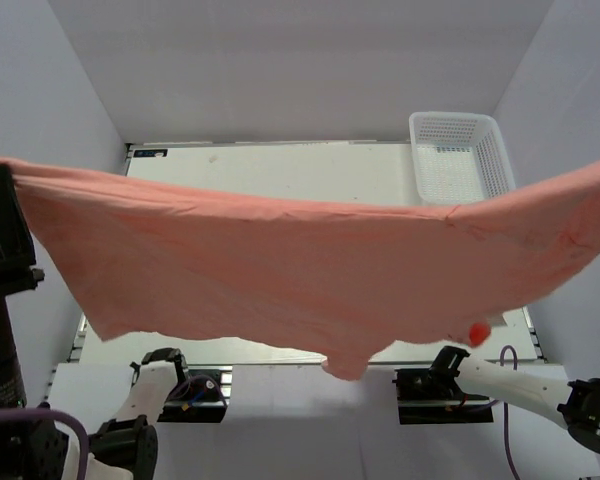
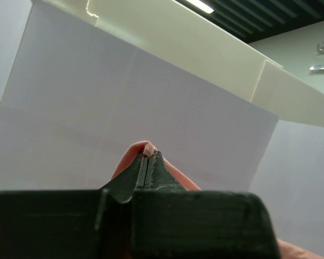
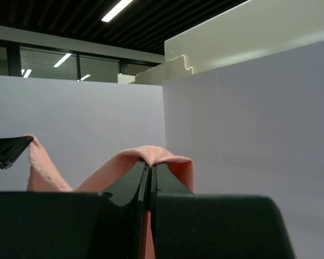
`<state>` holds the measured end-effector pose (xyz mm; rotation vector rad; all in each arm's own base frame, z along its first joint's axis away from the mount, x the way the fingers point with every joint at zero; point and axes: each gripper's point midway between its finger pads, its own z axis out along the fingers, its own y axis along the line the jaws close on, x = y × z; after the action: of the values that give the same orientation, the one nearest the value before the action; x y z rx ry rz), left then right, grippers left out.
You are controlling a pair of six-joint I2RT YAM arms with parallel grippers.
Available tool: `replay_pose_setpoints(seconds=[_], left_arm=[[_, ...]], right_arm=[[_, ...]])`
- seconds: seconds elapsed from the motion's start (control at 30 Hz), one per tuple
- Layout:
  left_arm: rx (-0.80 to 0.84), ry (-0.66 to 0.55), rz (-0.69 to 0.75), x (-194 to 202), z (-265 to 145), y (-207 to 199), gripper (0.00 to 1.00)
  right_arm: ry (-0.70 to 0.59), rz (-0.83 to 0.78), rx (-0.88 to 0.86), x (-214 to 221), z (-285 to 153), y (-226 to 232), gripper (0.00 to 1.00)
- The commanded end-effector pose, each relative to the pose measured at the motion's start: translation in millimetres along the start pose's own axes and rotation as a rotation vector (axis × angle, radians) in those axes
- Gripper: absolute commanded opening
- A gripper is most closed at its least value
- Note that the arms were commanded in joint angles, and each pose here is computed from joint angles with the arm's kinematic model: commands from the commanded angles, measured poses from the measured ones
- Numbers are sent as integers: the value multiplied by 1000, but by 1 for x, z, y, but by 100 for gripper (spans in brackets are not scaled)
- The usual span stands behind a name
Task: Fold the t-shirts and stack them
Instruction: Flatten out the tshirt
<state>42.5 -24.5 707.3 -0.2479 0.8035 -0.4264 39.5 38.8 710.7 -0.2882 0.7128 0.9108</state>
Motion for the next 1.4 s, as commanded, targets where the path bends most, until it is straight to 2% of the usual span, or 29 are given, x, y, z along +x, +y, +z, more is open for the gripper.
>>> replay_pose_setpoints(seconds=[0.0,0.07,0.13,0.2,0.23,0.27,0.3,0.33,0.37,0.4,0.43,0.47,0.53,0.57,0.6,0.63,0.8,0.87,0.93,0.97,1.0,1.03,1.07,1.1,1.13,1.17,1.23,1.3,1.37], left_arm=[[23,25,16,9,4,-2,0],[43,71,1,24,8,-1,0],[27,162,-20,59,24,14,0],[-33,278,-36,107,42,44,0],[-72,305,-47,121,44,56,0],[-129,374,-55,158,48,82,0],[-147,378,-73,171,54,92,0],[-176,386,-71,184,54,105,0],[-225,451,-92,220,47,126,0],[-229,446,-117,228,47,130,0],[-295,508,-140,264,38,155,0],[-326,527,-157,280,33,166,0],[-394,577,-192,325,20,196,0],[-424,605,-191,343,16,207,0],[-479,618,-178,358,13,224,0],[-554,689,-172,392,2,249,0],[-749,836,-129,484,-17,323,0],[-769,860,-111,506,-7,340,0],[-809,926,-100,550,0,369,0],[-811,954,-109,566,2,376,0],[-787,938,-117,573,25,379,0],[-833,1016,-106,612,8,403,0],[-837,1043,-122,627,8,413,0],[-800,1015,-120,631,34,416,0],[-818,1090,-143,669,15,432,0],[-770,1052,-139,672,45,434,0],[-749,1047,-136,690,48,444,0],[-674,933,-90,685,75,444,0],[-642,897,-78,686,84,445,0]], right_arm=[[-17,-19,13,1,13,-2,0],[16,-22,111,21,22,-19,0],[49,-77,158,50,31,-29,0],[62,-111,290,66,35,-53,0],[130,-160,353,104,40,-66,0],[106,-168,418,107,41,-77,0],[115,-226,452,114,41,-85,0],[169,-267,523,159,42,-98,0],[135,-288,619,160,38,-112,0],[189,-346,687,187,30,-124,0],[159,-361,730,201,32,-130,0],[213,-394,807,231,20,-142,0],[226,-437,821,251,17,-146,0],[251,-459,845,283,15,-153,0],[260,-466,862,291,13,-157,0],[304,-493,873,324,17,-165,0],[404,-593,1013,400,8,-235,0],[473,-632,1076,444,5,-274,0],[520,-657,1086,475,8,-292,0],[618,-688,1087,520,-9,-308,0],[574,-684,1110,511,4,-323,0],[581,-678,1095,520,7,-329,0],[601,-683,1105,527,4,-341,0],[625,-689,1106,553,5,-358,0],[628,-691,1116,555,2,-371,0],[643,-687,1097,573,4,-379,0],[673,-699,1132,598,-12,-409,0],[647,-698,1136,598,-6,-420,0],[628,-704,1116,605,-11,-440,0]])
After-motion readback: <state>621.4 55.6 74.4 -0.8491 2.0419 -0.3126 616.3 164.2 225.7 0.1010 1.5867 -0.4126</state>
